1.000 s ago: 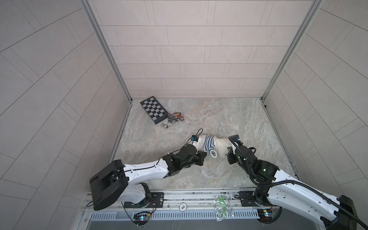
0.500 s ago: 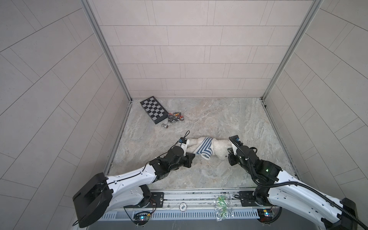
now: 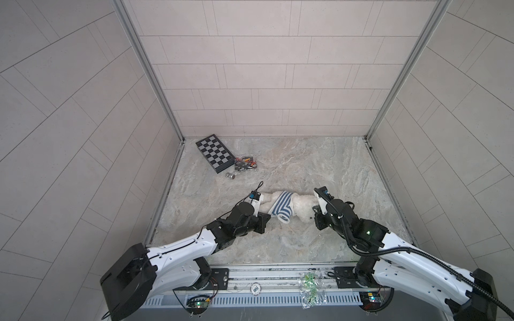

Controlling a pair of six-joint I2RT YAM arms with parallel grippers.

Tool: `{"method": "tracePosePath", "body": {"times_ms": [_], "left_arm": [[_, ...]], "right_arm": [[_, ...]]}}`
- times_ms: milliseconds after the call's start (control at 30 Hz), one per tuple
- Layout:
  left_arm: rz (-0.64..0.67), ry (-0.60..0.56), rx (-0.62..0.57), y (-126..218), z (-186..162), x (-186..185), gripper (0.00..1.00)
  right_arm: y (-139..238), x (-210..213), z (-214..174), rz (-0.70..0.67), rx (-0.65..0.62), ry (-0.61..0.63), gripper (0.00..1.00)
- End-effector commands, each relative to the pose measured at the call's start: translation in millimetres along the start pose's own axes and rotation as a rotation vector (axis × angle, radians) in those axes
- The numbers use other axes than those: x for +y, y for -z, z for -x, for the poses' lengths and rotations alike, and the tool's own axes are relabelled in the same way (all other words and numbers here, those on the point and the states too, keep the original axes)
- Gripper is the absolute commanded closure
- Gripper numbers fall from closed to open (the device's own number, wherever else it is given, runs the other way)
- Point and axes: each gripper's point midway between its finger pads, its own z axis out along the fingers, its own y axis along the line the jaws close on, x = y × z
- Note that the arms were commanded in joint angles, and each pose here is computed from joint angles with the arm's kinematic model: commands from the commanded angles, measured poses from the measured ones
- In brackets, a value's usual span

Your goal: Dress the teddy bear

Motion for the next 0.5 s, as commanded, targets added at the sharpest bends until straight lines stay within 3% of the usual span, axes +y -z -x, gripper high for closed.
{"method": "tracePosePath", "body": {"times_ms": [0,467], "left_arm": [[-0.095,-0.078,-0.012,-2.6,15.6,-33.8,1.00],[0.164,0.040,-0.050,15.1,10.0,49.9,1.00]], "right_arm": [[3.7,10.6,24.7,0.042,-0.064,-0.025,1.00],[11.4,-0.3,16.1,0.016,-0.058,-0.007,1.00]]}}
